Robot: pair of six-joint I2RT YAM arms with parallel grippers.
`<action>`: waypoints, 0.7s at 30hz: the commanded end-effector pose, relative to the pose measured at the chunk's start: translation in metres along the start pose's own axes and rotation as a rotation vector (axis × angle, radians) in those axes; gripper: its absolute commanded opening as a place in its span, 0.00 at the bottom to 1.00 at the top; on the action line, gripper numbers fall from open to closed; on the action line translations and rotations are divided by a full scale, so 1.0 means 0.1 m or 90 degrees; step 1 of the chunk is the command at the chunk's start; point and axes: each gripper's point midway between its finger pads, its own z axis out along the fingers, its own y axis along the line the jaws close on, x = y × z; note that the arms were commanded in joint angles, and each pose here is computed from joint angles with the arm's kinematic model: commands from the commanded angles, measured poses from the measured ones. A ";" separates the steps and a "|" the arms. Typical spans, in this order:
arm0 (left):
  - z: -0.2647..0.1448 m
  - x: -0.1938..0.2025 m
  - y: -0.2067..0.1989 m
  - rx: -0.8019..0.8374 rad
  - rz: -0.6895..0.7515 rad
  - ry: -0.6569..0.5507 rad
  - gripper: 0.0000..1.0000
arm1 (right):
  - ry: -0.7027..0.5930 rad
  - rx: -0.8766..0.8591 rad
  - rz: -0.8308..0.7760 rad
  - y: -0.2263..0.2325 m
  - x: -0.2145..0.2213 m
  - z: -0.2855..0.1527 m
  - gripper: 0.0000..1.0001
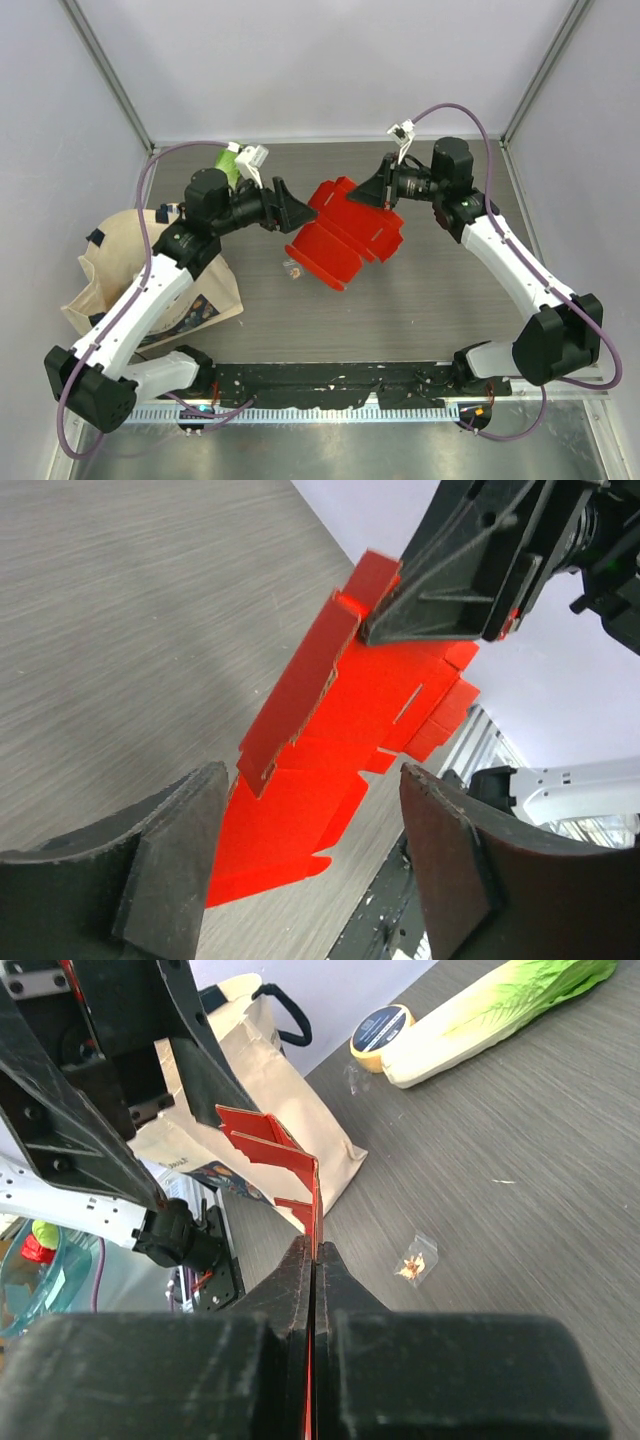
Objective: Fold the paper box
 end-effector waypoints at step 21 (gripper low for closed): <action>0.20 -0.09 0.13 -0.030 0.063 0.040 0.11 | 0.040 -0.013 -0.051 0.25 0.05 0.18 0.01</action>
